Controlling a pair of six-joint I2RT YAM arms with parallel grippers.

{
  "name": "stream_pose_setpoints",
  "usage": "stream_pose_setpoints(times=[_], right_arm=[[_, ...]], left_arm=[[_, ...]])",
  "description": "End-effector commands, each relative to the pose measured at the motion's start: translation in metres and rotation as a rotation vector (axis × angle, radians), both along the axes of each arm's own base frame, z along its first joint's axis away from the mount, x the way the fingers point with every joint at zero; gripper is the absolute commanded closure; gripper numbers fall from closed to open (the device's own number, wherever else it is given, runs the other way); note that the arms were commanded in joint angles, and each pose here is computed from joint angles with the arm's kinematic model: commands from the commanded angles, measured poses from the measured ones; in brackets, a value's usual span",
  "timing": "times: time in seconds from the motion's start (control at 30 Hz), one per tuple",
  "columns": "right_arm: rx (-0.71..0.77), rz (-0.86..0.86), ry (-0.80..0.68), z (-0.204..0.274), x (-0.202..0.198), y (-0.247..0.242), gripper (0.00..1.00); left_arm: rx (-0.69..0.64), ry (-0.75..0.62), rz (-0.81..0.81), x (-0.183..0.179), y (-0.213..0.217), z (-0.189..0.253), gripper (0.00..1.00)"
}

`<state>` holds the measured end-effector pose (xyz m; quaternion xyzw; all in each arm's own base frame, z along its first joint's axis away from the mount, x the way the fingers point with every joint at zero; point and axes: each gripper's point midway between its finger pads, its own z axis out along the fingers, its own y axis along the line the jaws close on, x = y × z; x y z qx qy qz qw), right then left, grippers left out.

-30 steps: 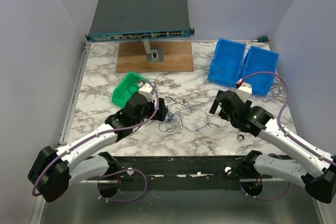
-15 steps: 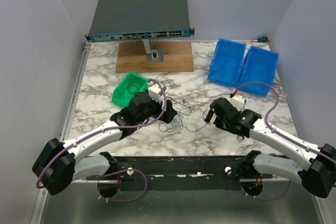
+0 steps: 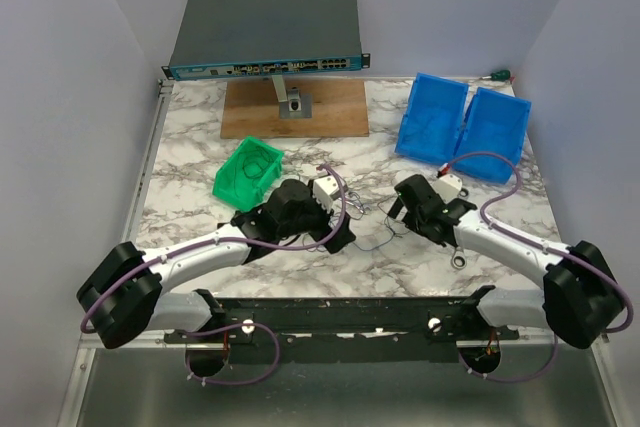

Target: Untangle the cables

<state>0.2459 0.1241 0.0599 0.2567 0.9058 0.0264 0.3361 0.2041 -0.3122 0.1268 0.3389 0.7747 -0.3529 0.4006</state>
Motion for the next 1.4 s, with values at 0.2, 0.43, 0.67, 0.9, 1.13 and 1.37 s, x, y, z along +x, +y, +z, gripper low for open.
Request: stream_pose_setpoints(times=[0.2,0.43,0.67,0.9,1.13,1.37], right_arm=[[0.004,-0.014,-0.012,-0.030,0.034,-0.001,0.07],[-0.005,0.026,0.032,-0.043,0.035,0.006,0.58],[0.023,0.069,-0.046,-0.011,0.043,0.011,0.99],[0.093,0.145,-0.170,0.048,0.049,0.022,0.99],[0.170,0.207,-0.268,0.109,0.049,0.033,0.99],[0.205,0.199,-0.324,0.142,0.048,0.033,0.99]], left_arm=[[0.044,-0.027,0.044,0.009,0.006,-0.009,0.09],[0.022,-0.044,0.041,0.008,0.006,-0.003,0.09],[-0.010,-0.060,0.014,0.003,0.005,0.003,0.09],[-0.086,-0.111,-0.045,-0.008,0.003,0.018,0.09],[-0.131,-0.139,-0.107,-0.013,-0.008,0.033,0.09],[-0.070,-0.139,-0.097,-0.005,-0.024,0.034,0.11]])
